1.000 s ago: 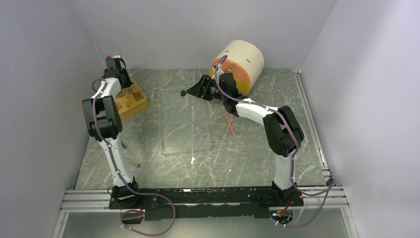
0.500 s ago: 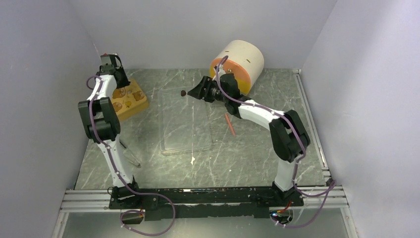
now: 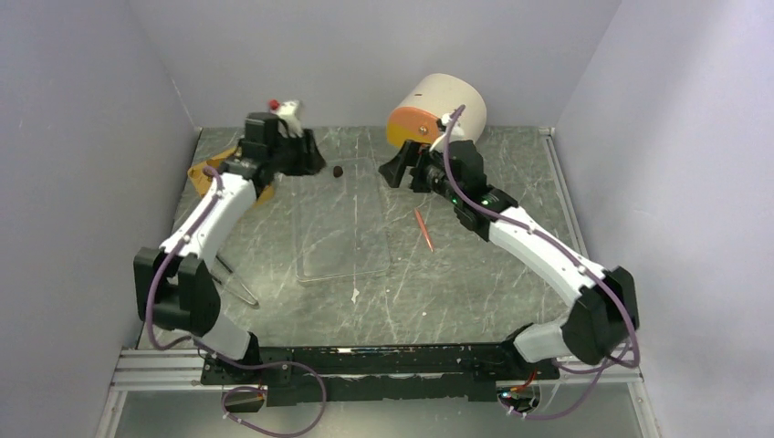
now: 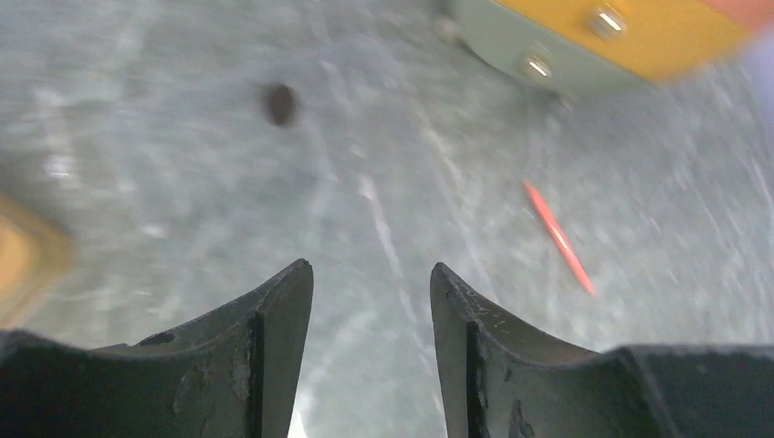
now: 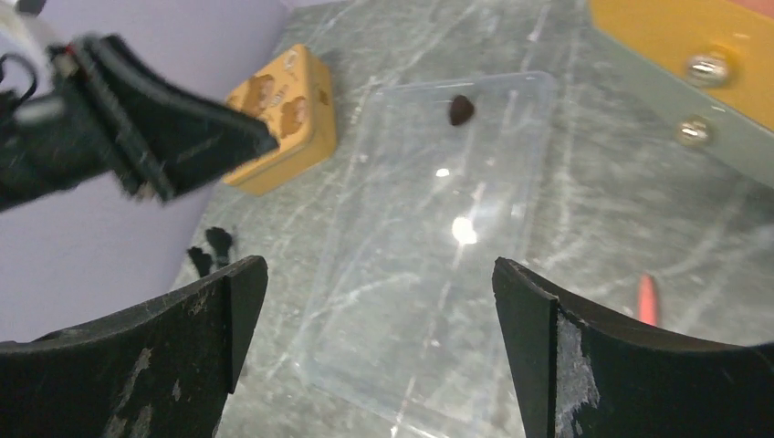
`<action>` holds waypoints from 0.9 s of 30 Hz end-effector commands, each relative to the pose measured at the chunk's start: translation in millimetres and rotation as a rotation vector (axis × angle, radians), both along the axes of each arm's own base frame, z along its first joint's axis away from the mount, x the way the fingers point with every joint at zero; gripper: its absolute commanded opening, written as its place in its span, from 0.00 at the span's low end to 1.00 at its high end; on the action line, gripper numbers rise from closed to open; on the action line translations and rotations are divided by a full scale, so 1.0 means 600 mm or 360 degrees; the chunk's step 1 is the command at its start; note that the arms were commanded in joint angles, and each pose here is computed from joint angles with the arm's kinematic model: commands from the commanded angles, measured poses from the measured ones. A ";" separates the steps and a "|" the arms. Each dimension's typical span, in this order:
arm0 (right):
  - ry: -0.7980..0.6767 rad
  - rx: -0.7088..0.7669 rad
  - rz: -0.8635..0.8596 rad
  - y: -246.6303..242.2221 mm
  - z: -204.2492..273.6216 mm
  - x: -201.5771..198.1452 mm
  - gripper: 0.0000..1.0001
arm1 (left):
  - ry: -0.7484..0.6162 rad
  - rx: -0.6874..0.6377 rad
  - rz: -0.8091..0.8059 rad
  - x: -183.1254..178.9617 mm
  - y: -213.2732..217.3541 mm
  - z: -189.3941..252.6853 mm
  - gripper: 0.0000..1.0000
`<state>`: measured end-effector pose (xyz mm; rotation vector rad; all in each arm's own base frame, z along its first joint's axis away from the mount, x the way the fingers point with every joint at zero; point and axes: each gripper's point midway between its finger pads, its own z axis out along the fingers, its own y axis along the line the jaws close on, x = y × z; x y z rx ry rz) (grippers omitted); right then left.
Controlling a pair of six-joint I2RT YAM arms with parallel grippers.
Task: Pack the chocolate
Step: Reset both arms
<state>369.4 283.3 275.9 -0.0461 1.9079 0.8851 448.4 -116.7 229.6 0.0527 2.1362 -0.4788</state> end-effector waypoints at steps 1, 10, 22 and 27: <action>0.0019 -0.0240 -0.0279 -0.094 -0.011 -0.028 1.00 | -0.0145 -0.0092 -0.0219 -0.074 -0.085 0.051 0.56; 0.0085 -0.0409 -0.0621 -0.215 0.018 -0.095 1.00 | -0.0263 -0.0130 -0.0443 -0.182 -0.118 0.071 0.62; -0.0077 -0.0239 -0.0569 -0.239 0.095 -0.157 1.00 | -0.0560 -0.0156 -0.0346 -0.263 -0.072 0.137 0.97; -0.0083 -0.0225 -0.0559 -0.241 0.094 -0.163 1.00 | -0.0550 -0.0114 -0.0319 -0.269 -0.062 0.146 0.97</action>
